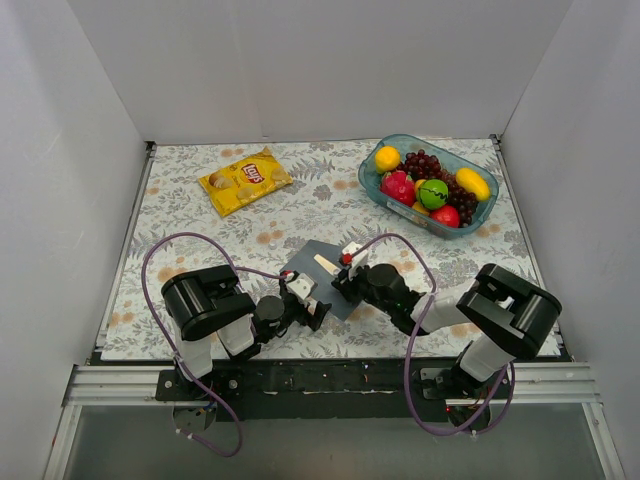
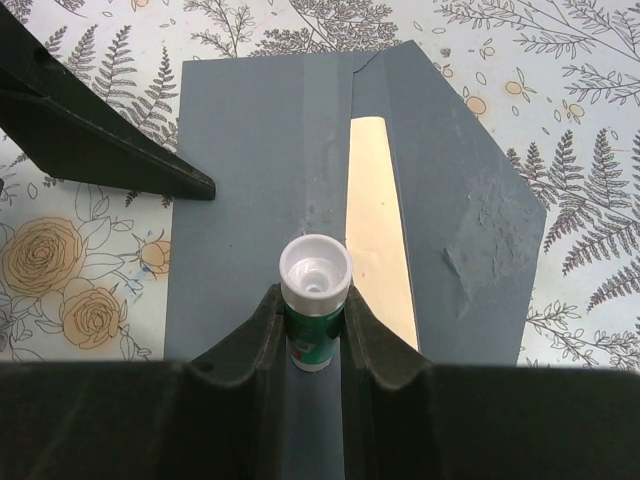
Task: Place the letter into the envelope and seal it
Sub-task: Paint the envelope at the center of the board.
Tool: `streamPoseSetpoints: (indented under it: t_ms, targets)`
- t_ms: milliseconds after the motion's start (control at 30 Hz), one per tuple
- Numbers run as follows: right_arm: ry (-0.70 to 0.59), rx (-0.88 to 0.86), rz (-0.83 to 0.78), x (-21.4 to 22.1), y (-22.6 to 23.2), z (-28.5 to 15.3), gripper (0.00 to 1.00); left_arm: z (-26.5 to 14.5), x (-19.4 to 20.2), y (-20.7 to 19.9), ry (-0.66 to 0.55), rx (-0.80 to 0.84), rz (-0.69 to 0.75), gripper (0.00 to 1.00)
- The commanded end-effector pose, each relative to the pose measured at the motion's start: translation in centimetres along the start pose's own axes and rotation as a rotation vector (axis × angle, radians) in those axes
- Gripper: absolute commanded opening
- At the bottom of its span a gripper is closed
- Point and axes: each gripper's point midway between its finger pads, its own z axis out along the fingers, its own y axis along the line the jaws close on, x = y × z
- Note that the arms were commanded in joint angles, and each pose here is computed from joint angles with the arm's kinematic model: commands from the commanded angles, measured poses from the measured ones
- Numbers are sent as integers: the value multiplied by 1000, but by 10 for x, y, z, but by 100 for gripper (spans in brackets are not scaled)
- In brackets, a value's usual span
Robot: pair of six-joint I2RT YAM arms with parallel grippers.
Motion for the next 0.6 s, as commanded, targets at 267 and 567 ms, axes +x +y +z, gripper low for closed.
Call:
streamPoseSetpoints:
  t_ms: [267, 567]
  targets:
    - [-56, -22, -27, -40, 0, 34, 1, -17, 50, 4, 175, 1, 32, 84]
    - [-66, -38, -32, -49, 1, 60, 1, -17, 49, 4, 172, 1, 29, 84]
